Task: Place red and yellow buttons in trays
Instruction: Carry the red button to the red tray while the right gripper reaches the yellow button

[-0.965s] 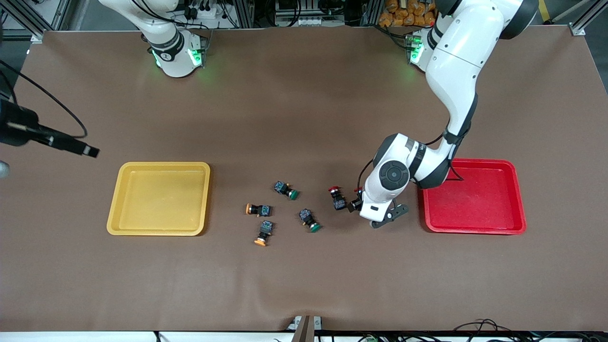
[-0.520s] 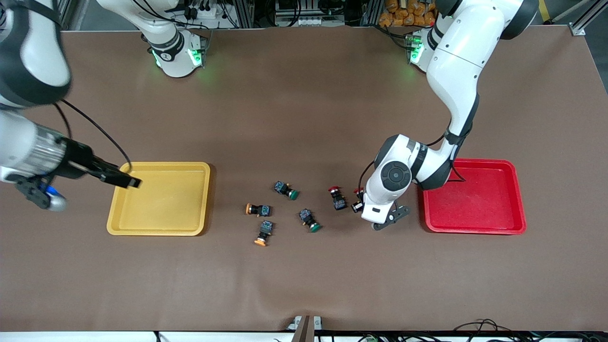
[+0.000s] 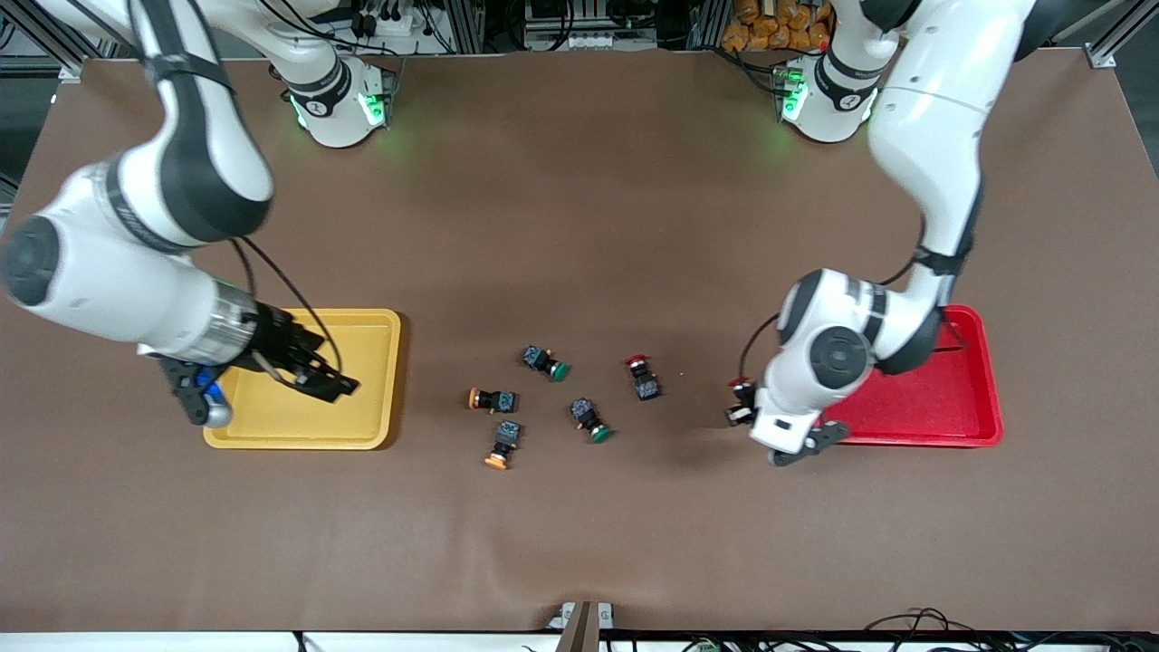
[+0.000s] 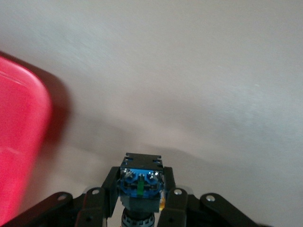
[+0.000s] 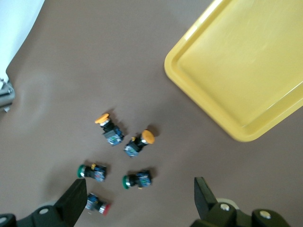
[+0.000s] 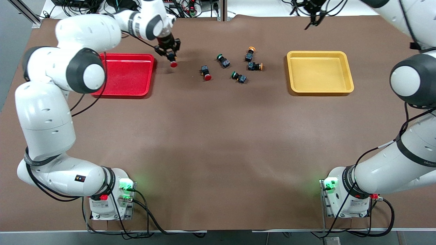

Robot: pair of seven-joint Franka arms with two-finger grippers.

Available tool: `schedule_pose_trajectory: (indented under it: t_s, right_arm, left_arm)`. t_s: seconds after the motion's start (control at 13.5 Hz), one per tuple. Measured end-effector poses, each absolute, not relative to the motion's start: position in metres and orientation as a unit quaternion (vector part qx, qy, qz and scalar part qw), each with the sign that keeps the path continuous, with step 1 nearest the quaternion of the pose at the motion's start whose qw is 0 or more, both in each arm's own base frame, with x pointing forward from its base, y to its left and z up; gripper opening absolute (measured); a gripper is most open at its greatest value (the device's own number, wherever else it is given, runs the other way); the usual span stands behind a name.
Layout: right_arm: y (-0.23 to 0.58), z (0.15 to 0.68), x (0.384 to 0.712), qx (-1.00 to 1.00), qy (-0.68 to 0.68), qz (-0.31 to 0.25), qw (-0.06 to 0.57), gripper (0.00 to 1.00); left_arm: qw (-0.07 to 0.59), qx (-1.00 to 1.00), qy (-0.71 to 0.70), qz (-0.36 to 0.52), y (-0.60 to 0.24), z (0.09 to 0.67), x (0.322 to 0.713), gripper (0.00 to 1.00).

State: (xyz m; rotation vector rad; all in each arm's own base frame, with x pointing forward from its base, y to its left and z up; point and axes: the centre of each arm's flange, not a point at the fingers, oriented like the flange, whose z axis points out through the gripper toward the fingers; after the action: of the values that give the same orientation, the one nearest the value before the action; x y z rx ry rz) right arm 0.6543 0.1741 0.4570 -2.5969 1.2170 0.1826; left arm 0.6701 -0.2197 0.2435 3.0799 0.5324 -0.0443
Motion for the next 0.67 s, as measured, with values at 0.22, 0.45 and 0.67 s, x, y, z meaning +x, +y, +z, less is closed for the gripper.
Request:
schedule_pose_trajectory:
  t_s: [0.22, 0.45, 0.67]
  right_arm:
    - [0.213, 0.418, 0.657, -0.877, 0.459, 0.069, 0.124, 1.00]
    - [0.242, 0.371, 0.654, -0.872, 0.477, 0.069, 0.080, 1.00]
    - [0.284, 0.319, 0.646, -0.858, 0.510, 0.039, 0.037, 1.00]
  left_arm:
    - [0.001, 0.994, 0.110, -0.030, -0.157, 0.250, 0.681, 0.41]
    - [0.002, 0.997, 0.061, -0.040, -0.094, 0.245, 0.685, 0.41]
    - [-0.018, 0.999, 0.013, -0.048, -0.038, 0.237, 0.681, 0.41]
